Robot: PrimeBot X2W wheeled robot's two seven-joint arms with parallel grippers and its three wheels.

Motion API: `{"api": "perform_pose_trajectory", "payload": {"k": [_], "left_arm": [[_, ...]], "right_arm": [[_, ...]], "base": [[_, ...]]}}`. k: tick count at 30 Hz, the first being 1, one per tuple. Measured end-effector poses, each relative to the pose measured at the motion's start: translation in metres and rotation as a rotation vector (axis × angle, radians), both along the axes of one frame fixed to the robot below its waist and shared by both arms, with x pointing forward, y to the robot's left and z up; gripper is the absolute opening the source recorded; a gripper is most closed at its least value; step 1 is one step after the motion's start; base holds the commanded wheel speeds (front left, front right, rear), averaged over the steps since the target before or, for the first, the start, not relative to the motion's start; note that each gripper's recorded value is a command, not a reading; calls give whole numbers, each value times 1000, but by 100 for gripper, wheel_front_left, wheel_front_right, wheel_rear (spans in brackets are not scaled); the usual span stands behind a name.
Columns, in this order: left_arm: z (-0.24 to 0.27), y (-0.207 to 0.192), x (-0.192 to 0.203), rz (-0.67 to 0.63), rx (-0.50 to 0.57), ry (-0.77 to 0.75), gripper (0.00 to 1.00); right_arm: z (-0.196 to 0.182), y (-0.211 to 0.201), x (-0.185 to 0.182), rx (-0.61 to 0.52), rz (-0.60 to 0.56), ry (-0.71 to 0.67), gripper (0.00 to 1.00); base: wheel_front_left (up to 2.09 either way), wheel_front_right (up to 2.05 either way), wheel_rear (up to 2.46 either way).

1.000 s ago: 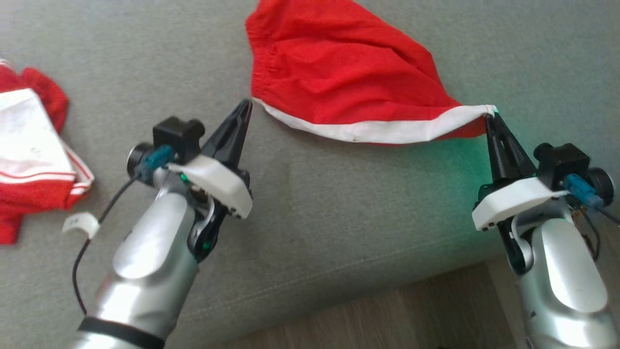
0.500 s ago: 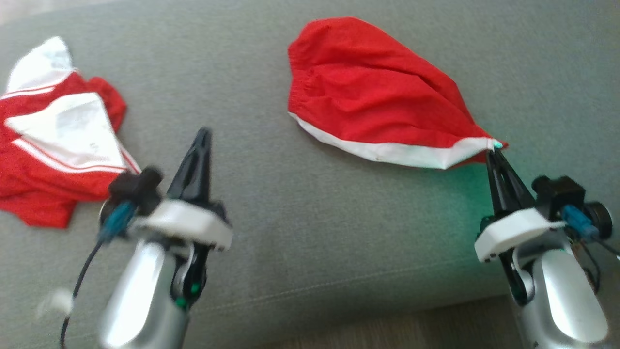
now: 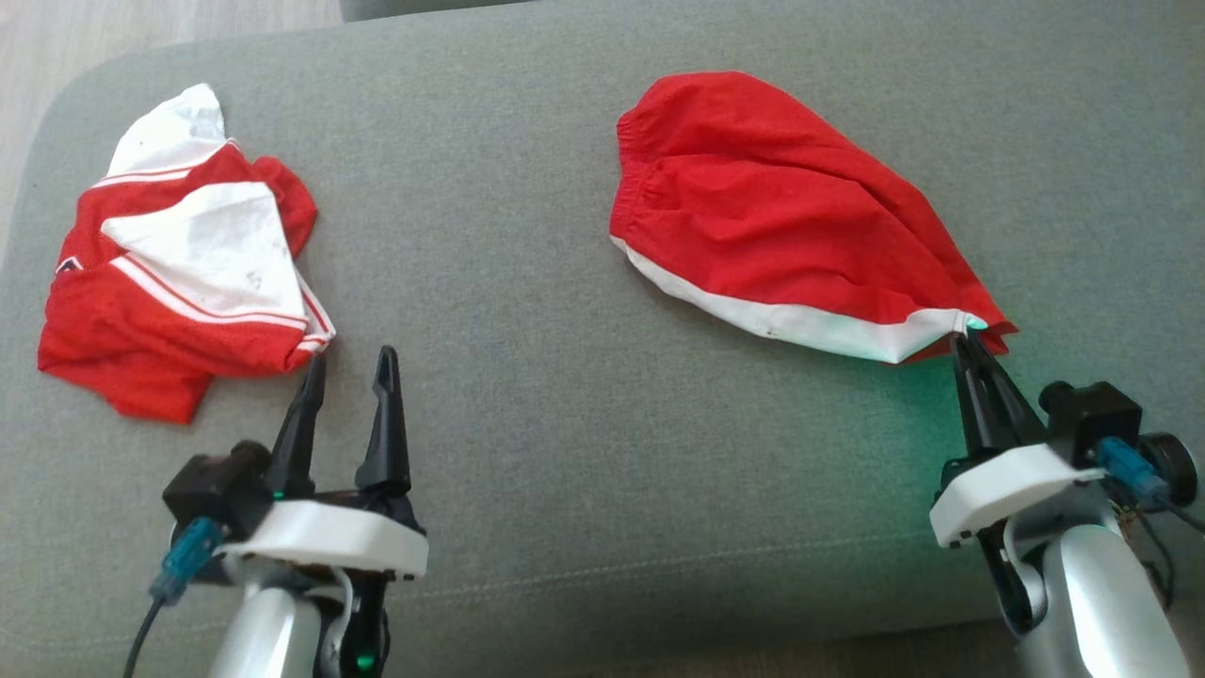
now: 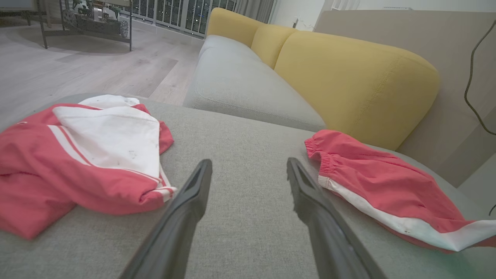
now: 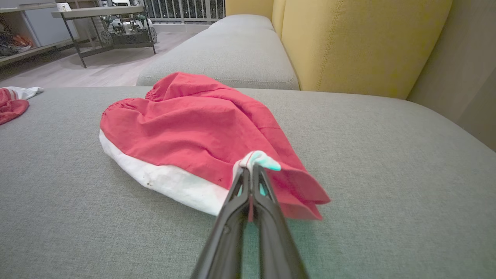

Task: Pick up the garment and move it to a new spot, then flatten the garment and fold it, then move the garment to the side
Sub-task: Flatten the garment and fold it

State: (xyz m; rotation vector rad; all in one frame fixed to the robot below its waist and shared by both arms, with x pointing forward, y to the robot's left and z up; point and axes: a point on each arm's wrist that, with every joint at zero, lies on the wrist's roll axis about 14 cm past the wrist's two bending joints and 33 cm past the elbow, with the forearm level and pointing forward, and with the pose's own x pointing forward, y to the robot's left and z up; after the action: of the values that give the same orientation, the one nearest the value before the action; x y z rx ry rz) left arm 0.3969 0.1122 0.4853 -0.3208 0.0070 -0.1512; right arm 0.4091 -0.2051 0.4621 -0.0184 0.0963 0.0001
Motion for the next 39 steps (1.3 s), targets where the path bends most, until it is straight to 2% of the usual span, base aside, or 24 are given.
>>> {"api": "perform_pose_trajectory", "payload": {"k": [7,12,23,28,33,39], "left_arm": [[-13,-18,2,-49,-14,41,100],[-48,-48,2,-168,19,137,100],[-74,-123,71,-433,61,170,100],[-92,-140,96,-479,68,212,100],[-96,-161,112,-543,93,205,100],[-94,-182,106,-629,88,190,100]], "right_arm": [[-2,-2,-2,13,-8,6,0],[-10,-6,-2,15,-19,27,0],[-23,-12,27,6,-22,41,0],[-37,-17,33,-7,-32,69,0],[-39,-25,38,-21,-45,69,0],[-42,-30,36,-27,-56,77,0]], "base": [[0,0,0],[0,0,0],[0,0,0],[0,0,0],[0,0,0],[0,0,0]]}}
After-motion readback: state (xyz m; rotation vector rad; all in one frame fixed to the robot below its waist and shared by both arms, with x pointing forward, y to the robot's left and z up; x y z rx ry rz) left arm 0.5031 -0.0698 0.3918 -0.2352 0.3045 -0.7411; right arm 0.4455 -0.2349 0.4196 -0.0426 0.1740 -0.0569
